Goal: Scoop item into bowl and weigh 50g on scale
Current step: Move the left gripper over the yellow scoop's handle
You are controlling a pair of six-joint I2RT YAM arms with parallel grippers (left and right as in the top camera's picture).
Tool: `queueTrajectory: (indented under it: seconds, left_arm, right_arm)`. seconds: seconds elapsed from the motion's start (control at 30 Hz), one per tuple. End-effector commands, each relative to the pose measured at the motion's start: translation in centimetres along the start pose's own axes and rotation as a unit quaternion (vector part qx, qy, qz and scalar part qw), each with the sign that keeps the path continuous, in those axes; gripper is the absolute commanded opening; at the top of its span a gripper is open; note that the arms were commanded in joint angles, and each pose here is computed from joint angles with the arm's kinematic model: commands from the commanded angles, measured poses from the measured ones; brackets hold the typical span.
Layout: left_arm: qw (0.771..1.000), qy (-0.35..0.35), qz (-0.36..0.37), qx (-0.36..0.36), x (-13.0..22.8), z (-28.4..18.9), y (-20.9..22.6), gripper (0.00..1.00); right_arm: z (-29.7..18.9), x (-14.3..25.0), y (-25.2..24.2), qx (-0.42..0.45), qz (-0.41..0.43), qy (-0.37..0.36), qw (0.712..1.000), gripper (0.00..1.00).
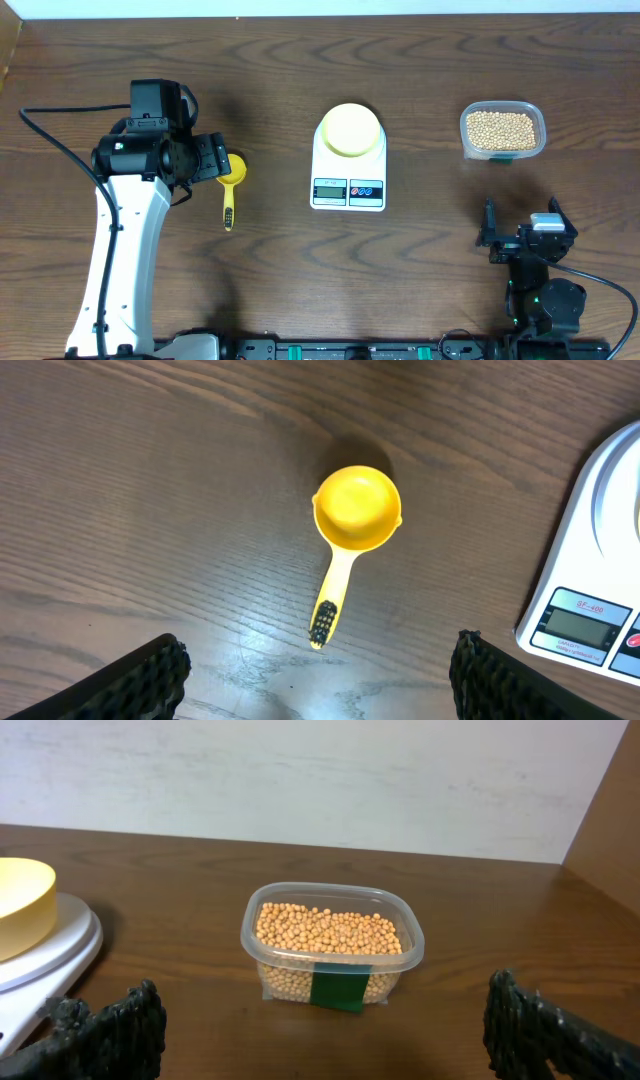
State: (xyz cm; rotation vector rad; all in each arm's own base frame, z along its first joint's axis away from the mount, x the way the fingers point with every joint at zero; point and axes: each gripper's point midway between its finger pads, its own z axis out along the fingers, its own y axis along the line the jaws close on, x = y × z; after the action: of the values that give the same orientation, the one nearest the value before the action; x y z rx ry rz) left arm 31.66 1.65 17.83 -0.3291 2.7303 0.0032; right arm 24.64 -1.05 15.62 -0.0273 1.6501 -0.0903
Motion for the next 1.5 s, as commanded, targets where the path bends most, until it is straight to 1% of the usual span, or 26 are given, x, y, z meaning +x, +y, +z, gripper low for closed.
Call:
queueTrajectory:
  seconds: [0.0, 1.47]
  left_arm:
    - [1.000, -0.008, 0.001, 0.000, -0.93, -0.35, 0.05, 0.86]
    - [1.000, -0.005, 0.002, -0.001, -0.96, -0.01, 0.05, 0.86]
  right_arm:
    - [-0.04, -0.01, -0.09, 0.004, 0.007, -0.001, 1.000, 0.99]
    - [-0.04, 0.00, -0.08, 0.004, 0.007, -0.001, 1.000, 0.99]
